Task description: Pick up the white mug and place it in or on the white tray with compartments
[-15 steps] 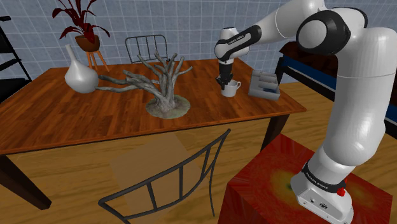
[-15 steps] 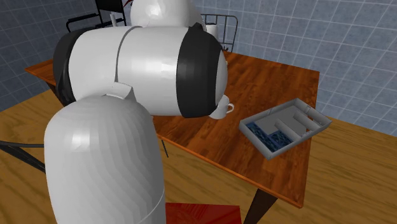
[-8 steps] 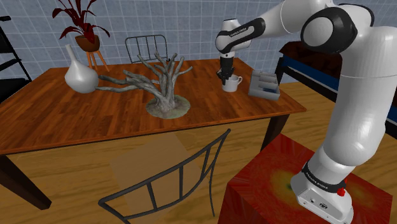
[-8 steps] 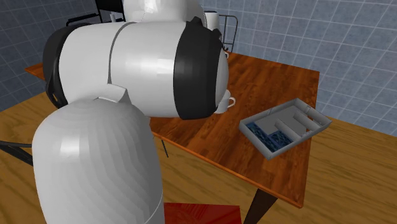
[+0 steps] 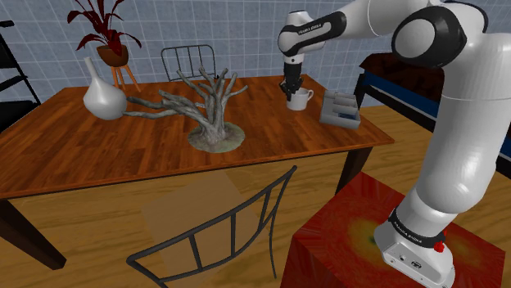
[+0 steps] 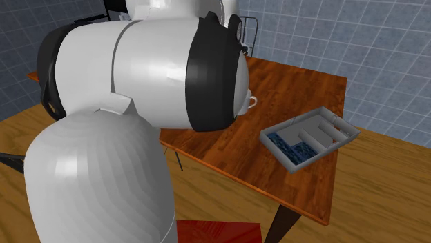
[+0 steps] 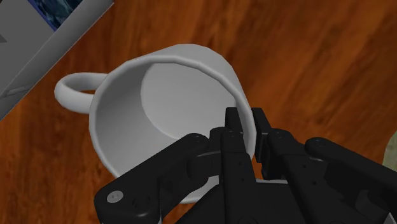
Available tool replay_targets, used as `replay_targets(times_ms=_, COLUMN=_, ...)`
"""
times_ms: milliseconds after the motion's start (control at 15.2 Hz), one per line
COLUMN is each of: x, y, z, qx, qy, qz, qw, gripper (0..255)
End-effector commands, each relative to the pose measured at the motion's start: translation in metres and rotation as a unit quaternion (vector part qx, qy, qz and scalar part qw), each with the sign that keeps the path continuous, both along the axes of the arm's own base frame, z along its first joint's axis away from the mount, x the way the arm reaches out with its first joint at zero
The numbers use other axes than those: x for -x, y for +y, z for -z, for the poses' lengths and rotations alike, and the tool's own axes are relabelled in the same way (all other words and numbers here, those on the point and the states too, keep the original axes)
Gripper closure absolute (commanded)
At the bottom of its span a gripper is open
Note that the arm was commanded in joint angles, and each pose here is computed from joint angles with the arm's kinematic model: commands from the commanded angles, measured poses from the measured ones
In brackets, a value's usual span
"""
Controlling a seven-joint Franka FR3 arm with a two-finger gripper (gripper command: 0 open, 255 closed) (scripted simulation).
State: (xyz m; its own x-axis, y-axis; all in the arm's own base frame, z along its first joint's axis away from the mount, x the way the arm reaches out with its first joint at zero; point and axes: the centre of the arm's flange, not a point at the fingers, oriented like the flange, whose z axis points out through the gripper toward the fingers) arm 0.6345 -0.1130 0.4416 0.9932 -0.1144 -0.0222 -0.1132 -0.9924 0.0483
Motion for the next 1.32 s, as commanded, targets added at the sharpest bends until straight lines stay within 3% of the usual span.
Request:
replay_targets(times_ms=0, x=0.000, y=0.000, z=-0.011, qx=0.000, qy=0.000, qz=0.000, qw=1.0000, gripper=255)
replay_targets(times_ms=198, x=0.000, y=0.000, z=-0.026, qx=0.000, qy=0.000, qz=0.000, qw=1.0000, gripper=255)
replay_targets(times_ms=1254, x=0.047, y=-0.205, z=-0.041, qx=0.000, qy=0.000, qz=0.000, qw=1.0000, gripper=255)
